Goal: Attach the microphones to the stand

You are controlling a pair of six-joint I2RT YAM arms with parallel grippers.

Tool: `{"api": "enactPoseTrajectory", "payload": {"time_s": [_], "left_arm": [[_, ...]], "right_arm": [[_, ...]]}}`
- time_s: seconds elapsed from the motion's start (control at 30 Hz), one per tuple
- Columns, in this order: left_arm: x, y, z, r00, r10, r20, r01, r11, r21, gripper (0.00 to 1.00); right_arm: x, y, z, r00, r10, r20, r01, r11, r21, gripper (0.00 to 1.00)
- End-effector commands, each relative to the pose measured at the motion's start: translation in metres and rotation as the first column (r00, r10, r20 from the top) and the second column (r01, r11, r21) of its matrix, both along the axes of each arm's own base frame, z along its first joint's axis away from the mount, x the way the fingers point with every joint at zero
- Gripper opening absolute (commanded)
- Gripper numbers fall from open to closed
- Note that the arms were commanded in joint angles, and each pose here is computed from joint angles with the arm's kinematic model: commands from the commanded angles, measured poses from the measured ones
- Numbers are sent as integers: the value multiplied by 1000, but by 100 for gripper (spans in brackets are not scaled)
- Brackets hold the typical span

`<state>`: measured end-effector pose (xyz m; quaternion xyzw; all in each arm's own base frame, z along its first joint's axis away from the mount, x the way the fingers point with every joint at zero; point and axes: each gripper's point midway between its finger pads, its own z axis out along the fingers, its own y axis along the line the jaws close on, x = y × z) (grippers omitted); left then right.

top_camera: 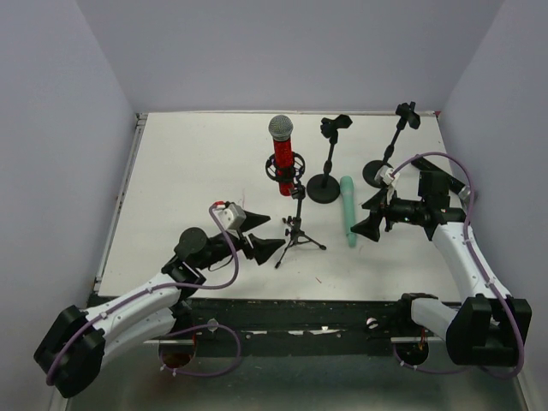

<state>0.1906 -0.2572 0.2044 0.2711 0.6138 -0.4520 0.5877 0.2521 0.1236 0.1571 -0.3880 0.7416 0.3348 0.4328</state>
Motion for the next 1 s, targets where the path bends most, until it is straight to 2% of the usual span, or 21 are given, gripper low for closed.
{"api": "enactPoseTrajectory", "payload": {"time_s": [0.0, 0.33, 0.53, 0.63, 0.8, 0.93, 0.97], "left_arm": [[13, -15, 46, 980, 14, 199, -3, 999, -54, 91], [25, -50, 67, 968, -11, 252, 24, 998, -49, 85], [42, -62, 73, 970, 34, 240, -28, 999, -28, 62], [48, -63, 73, 965, 74, 251, -70, 997, -25, 57], [53, -66, 71, 958, 103, 267, -104, 994, -8, 53], [52, -73, 71, 958, 84, 273, -87, 996, -1, 39], [52, -74, 71, 958, 82, 273, -85, 996, -3, 28]], "right_arm": [[-1, 3, 16, 999, 20, 45, -21, 1000, 9, 100], [-3, 4, 20, 998, 25, 57, -26, 1000, 16, 100], [-4, 5, 21, 998, 30, 58, -31, 999, 16, 100], [-4, 5, 22, 998, 30, 58, -31, 999, 17, 100], [-4, 6, 23, 998, 34, 60, -35, 999, 17, 100], [-4, 6, 22, 998, 33, 58, -34, 999, 16, 100], [-4, 5, 22, 998, 33, 61, -34, 999, 14, 100]]}}
